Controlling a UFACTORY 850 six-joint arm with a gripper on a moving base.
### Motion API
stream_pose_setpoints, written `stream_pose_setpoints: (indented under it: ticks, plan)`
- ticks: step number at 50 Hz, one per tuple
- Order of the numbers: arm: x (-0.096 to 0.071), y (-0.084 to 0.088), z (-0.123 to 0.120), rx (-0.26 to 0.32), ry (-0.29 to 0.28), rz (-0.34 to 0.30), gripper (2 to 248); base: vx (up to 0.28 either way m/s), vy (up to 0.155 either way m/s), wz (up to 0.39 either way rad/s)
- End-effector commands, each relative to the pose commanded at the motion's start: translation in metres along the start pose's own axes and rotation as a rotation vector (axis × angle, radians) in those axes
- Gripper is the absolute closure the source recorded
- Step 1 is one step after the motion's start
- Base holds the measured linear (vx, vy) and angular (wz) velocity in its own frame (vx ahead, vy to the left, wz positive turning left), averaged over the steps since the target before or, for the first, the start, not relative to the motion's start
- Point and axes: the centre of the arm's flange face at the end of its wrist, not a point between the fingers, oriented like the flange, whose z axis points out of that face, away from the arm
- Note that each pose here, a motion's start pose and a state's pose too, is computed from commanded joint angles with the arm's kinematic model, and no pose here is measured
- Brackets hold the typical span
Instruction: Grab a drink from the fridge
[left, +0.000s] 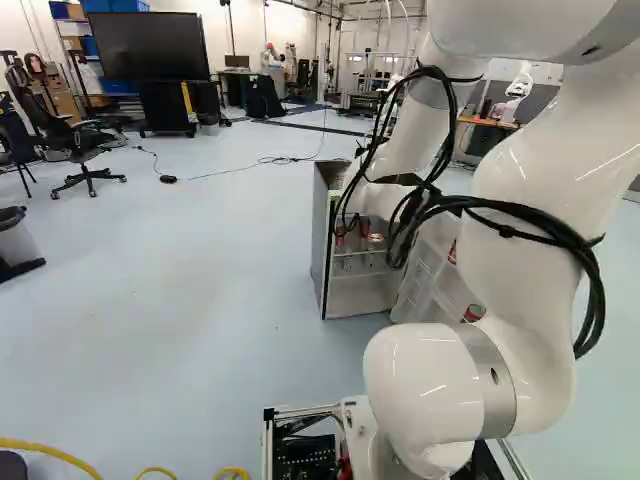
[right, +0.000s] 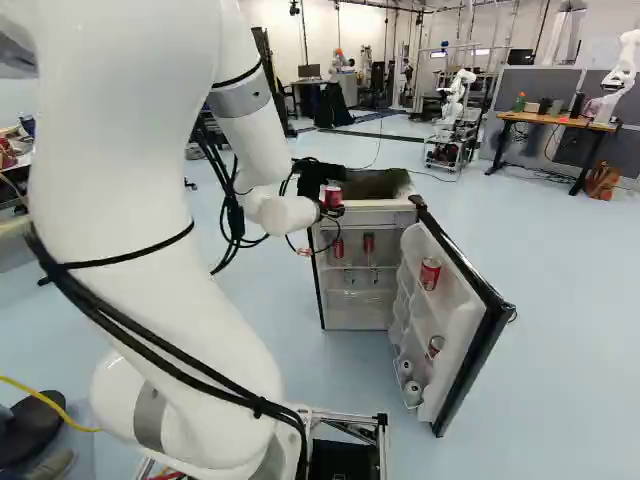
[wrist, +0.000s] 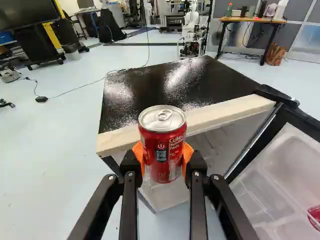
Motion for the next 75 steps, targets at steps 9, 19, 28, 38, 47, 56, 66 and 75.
stream_pose_setpoints:
  ticks: [9,19,28,38,47,56,66,75]
  plan:
    - [0.004,0.000,0.009,-0.002,0.009,0.001,155,0.000,0.000,0.000]
    - [0.011,0.000,0.019,-0.004,0.047,0.003,155,0.000,0.000,0.000]
    - [0.016,0.000,0.028,-0.005,0.068,0.004,155,0.000,0.000,0.000]
    - [0.020,0.000,0.039,-0.008,0.074,0.006,155,0.000,0.000,0.000]
    - [0.023,0.000,0.048,-0.009,0.079,0.007,155,0.000,0.000,0.000]
    - [0.027,0.000,0.058,-0.011,0.083,0.009,155,0.000,0.000,0.000]
    - [0.029,0.000,0.068,-0.013,0.087,0.010,155,0.000,0.000,0.000]
    - [0.030,0.000,0.078,-0.015,0.088,0.011,155,0.000,0.000,0.000]
